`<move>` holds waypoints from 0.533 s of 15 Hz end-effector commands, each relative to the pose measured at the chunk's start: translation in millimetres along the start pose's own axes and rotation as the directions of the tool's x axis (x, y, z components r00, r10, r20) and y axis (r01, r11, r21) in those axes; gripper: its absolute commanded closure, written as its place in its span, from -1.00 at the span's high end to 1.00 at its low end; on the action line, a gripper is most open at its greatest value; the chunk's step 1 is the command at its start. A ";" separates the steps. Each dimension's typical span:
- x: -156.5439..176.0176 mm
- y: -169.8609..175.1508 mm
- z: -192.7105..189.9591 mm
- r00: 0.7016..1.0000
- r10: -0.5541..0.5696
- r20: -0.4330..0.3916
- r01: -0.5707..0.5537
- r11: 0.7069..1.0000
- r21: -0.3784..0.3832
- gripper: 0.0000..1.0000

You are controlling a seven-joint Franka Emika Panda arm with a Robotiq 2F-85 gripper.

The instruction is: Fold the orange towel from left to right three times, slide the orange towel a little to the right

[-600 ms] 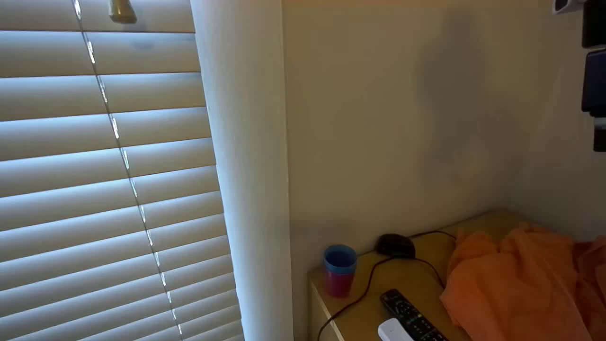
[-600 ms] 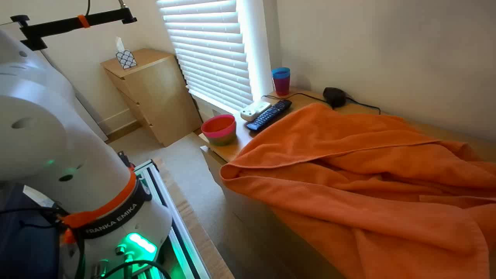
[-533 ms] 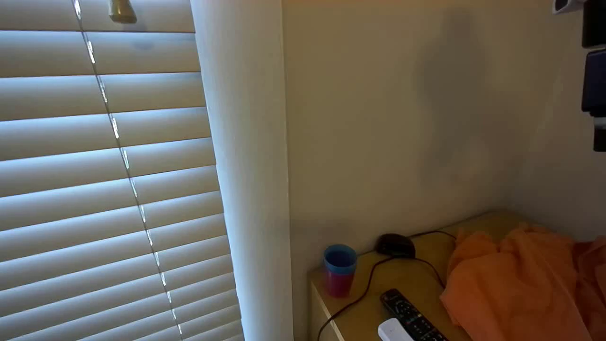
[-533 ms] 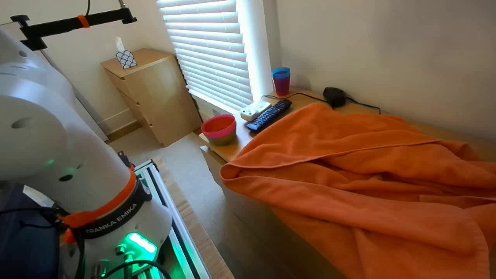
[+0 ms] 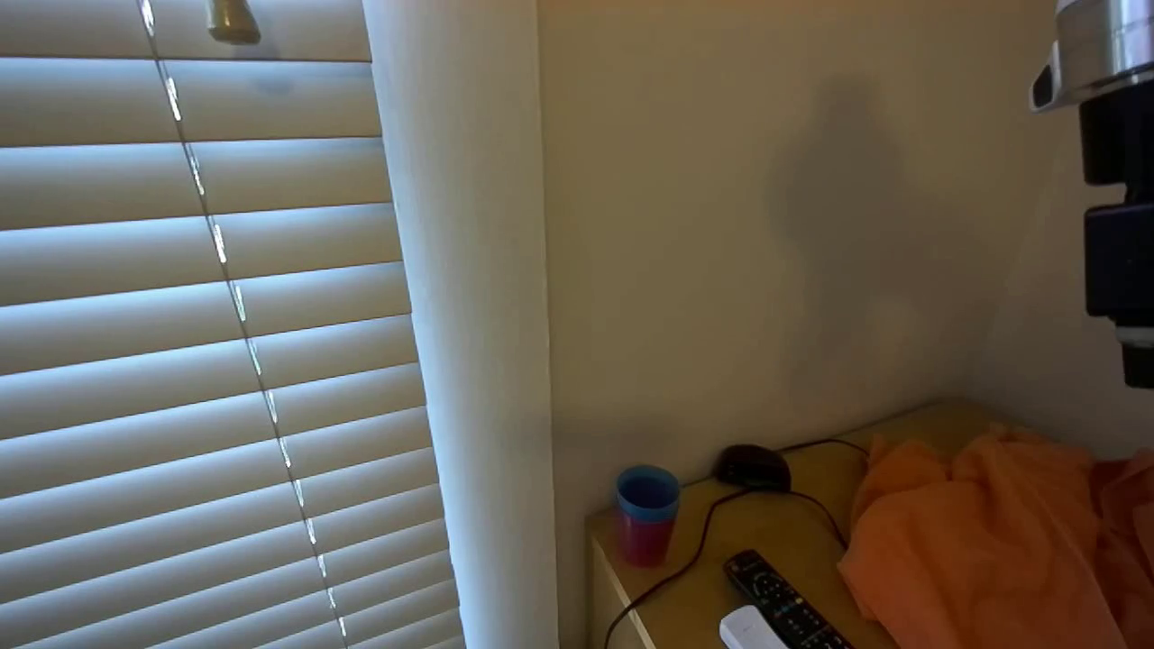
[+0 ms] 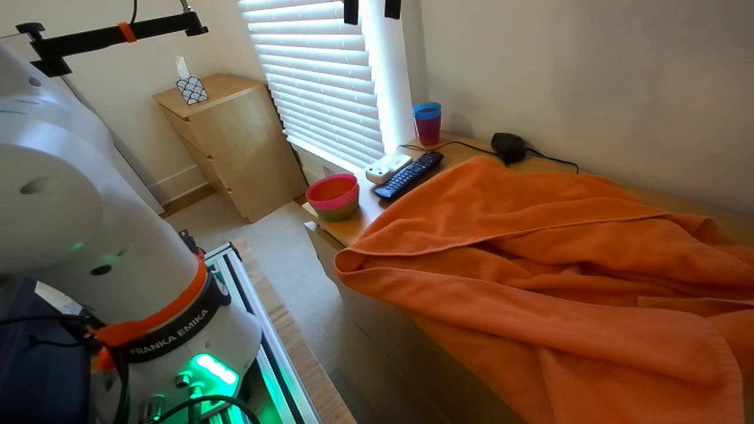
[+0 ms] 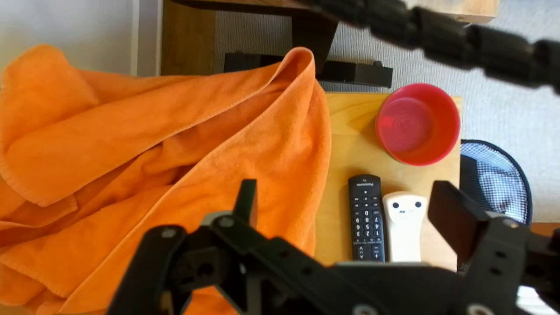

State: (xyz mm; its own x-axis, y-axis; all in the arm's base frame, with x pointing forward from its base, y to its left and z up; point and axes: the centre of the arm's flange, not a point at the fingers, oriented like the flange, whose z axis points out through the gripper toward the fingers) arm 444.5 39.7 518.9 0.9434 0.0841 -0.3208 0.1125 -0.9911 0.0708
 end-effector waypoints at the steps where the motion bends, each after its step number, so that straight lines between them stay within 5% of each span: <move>1: 0.1 -2.6 5.8 1.000 -0.004 0.013 0.004 1.000 -0.002 1.00; 5: 1.1 -8.3 22.0 0.999 -0.038 0.014 0.038 0.999 -0.001 1.00; 8: 14.6 -12.6 102.7 0.996 -0.034 0.088 0.038 0.998 -0.040 1.00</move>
State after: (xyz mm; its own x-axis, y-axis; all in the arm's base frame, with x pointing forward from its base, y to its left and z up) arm 439.7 44.7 489.1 0.9300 0.1003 -0.3536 0.1324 -0.9889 0.0677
